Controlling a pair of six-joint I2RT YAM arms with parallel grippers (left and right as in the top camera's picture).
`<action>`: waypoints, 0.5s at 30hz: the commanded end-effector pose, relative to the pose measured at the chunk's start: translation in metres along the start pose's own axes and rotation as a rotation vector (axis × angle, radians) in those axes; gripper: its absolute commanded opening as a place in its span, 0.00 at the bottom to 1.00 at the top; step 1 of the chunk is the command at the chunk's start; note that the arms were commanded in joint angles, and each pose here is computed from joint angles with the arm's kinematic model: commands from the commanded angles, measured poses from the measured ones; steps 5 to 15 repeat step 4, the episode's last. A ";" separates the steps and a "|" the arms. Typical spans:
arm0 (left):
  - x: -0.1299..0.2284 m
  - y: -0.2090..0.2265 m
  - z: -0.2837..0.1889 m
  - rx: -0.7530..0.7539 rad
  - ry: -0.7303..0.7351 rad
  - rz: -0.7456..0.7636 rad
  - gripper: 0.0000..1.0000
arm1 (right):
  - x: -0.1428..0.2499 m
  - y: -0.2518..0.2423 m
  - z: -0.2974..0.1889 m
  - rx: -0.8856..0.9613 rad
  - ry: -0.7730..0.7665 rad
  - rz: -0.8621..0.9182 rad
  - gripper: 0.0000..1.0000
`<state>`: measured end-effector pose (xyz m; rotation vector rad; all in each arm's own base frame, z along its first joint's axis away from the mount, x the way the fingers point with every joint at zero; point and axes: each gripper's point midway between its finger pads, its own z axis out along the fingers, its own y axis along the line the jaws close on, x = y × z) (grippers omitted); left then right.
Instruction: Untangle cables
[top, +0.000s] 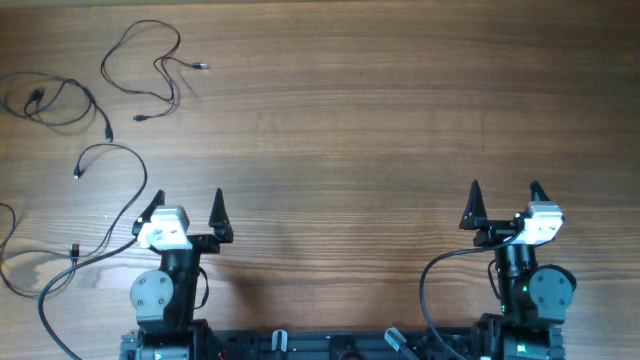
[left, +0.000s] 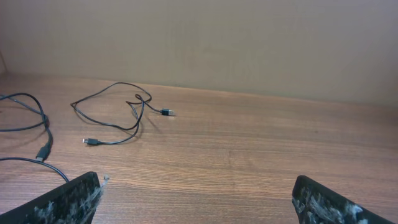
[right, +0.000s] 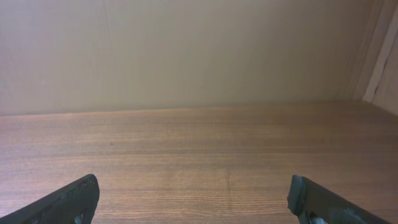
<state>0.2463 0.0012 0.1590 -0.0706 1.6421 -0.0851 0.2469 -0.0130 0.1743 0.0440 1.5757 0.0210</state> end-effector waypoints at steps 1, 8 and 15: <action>0.003 -0.003 0.000 0.014 0.005 0.020 1.00 | -0.002 -0.002 -0.001 0.015 -0.013 0.013 1.00; 0.003 -0.003 0.000 0.014 0.005 0.020 1.00 | -0.002 -0.002 -0.001 0.015 -0.013 0.013 1.00; 0.003 -0.003 0.000 0.014 0.005 0.020 1.00 | -0.002 -0.002 -0.001 0.015 -0.013 0.013 1.00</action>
